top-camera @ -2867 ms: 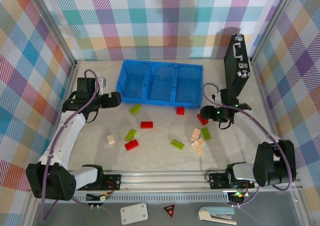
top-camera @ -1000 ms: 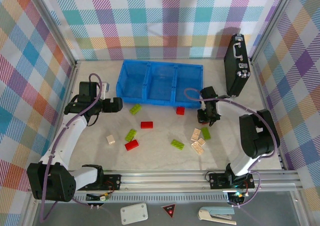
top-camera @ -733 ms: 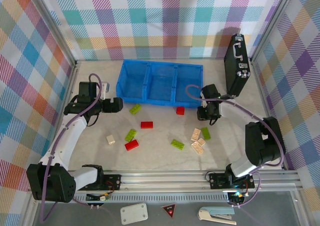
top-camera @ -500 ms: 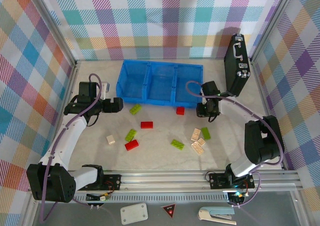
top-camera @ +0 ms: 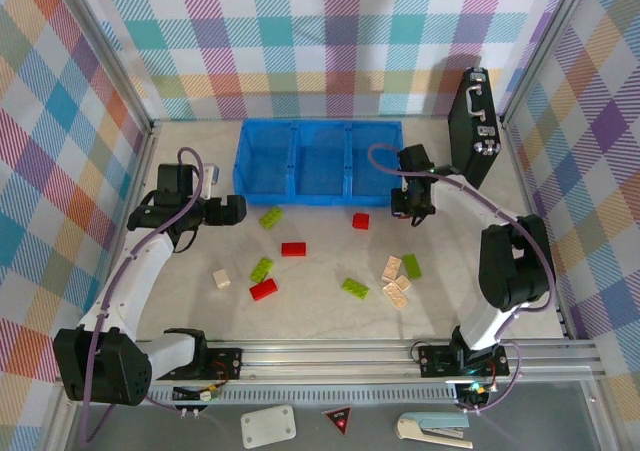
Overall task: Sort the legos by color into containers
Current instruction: Pick up the lego from the middle-right of the table, then place the lego in the container.
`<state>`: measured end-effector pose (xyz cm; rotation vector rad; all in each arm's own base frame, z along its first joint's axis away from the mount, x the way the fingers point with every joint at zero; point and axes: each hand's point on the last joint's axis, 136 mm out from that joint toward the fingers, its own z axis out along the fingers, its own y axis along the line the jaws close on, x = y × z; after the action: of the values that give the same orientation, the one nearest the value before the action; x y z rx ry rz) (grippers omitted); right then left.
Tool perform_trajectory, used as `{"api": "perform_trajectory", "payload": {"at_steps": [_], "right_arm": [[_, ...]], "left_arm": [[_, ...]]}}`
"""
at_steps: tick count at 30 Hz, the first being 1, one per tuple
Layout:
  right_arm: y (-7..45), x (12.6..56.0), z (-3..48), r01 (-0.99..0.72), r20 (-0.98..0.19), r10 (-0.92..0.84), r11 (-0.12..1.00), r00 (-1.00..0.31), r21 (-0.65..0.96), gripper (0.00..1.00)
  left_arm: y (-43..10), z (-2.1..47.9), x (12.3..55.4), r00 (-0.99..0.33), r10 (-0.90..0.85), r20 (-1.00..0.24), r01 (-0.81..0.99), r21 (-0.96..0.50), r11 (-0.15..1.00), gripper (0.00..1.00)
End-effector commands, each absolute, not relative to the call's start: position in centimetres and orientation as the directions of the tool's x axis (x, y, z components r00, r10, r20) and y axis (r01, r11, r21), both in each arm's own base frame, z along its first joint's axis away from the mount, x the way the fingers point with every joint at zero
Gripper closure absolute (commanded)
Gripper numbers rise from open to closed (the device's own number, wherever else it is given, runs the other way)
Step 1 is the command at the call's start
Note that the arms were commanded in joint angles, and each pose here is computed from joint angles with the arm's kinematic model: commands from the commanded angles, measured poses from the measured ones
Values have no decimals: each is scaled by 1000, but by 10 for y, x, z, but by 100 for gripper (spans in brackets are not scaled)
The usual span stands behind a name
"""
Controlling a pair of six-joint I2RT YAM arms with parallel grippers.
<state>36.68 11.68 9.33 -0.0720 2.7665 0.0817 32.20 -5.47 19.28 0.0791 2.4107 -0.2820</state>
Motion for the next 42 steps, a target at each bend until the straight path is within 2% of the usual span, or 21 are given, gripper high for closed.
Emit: {"api": "perform_trajectory", "payload": {"at_steps": [1,9,19,27,42], "right_arm": [[123,362,121,-43,-379,-3,994,-925,98,70],[149,379,151,-90,-420,1,976,-908,196,70],[175,427,150,-92,-429,18,968,-903,235,70],[164,447,130,-81,-401,-25,989,-916,124,70],[111,446,126,5,-378,-24,997,-926,-76,69]], "left_arm": [[-57,198,320,-737,-9,-675,154,-181,971,1],[-58,199,321,-736,-10,-677,158,-186,970,1],[-57,197,320,-738,-10,-675,154,-183,971,1],[-57,197,320,-738,-11,-674,155,-185,971,1],[-57,197,319,-739,-8,-674,156,-183,971,1]]}}
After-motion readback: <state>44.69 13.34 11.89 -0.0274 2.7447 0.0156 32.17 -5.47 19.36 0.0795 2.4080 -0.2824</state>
